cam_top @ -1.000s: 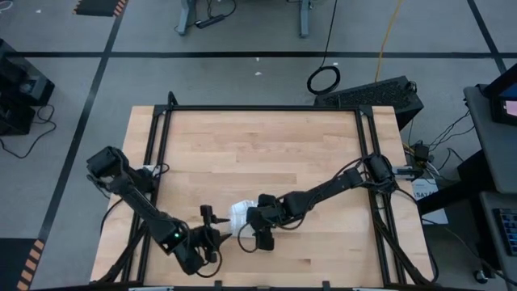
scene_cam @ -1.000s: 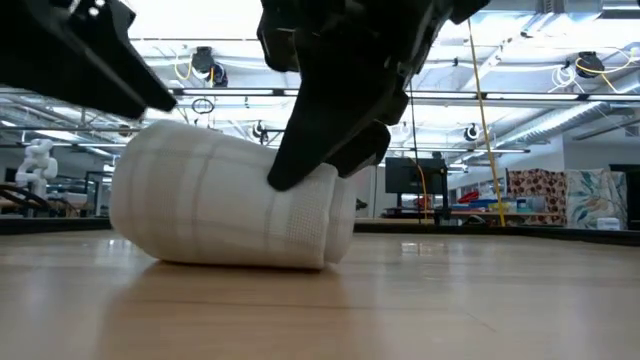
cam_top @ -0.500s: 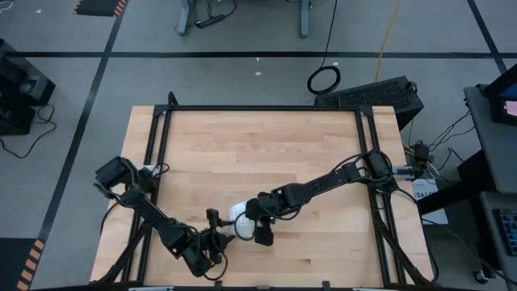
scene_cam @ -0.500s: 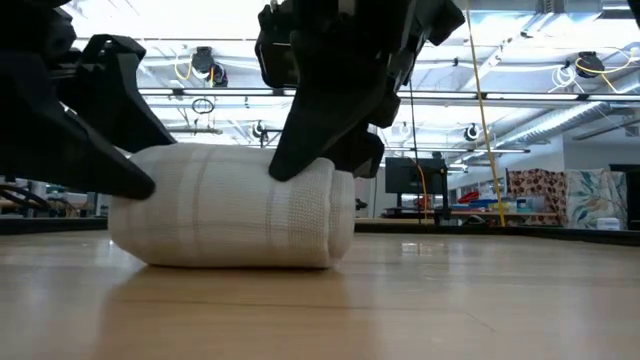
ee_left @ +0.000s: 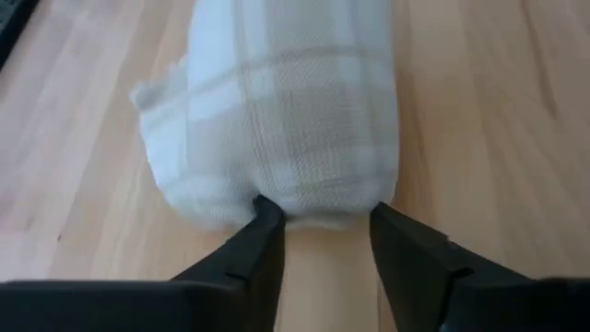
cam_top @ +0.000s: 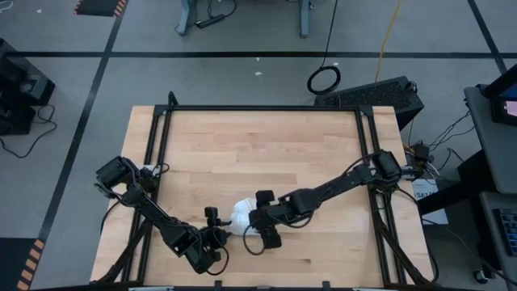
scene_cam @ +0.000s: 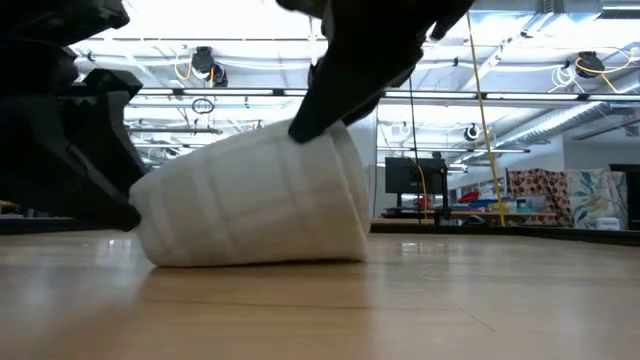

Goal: Roll towel
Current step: Roll the brown checkered towel

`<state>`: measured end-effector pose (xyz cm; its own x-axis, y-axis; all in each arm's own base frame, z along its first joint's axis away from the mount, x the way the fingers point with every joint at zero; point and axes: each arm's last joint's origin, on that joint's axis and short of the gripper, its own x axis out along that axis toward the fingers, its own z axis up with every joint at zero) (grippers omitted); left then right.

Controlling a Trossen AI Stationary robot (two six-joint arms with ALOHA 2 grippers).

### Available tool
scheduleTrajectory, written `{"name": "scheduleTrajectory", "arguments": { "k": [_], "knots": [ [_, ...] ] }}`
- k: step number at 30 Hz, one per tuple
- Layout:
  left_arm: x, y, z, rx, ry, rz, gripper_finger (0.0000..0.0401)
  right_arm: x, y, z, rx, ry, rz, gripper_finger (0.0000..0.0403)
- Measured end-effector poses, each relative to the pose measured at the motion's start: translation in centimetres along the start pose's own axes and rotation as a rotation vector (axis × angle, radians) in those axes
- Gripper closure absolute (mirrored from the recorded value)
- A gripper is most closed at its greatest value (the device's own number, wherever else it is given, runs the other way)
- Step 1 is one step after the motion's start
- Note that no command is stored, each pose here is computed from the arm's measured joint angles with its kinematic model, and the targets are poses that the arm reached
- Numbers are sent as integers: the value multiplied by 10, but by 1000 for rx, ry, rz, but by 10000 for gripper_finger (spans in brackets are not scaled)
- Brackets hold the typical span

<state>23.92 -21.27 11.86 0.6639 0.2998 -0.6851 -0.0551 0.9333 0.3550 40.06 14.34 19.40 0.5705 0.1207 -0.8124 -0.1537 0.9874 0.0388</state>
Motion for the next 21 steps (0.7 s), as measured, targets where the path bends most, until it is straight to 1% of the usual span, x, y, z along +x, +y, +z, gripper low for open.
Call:
{"name": "scheduleTrajectory", "arguments": {
  "k": [4,8,11,14,17,21],
  "knots": [
    [1,0,-3,37,29,-14,261,-1,10,-3,-8,6,-13,151],
    [5,4,0,67,22,0,269,2,10,-8,70,50,-35,157],
    [9,8,2,75,30,11,269,5,8,-10,118,66,-45,177],
    [9,12,2,82,45,21,269,7,9,-11,127,69,-43,203],
    [-1,20,0,55,116,9,269,7,8,-10,146,72,-29,225],
    [-32,35,-2,-73,268,-21,269,7,9,-10,147,72,-25,238]
  ]
}}
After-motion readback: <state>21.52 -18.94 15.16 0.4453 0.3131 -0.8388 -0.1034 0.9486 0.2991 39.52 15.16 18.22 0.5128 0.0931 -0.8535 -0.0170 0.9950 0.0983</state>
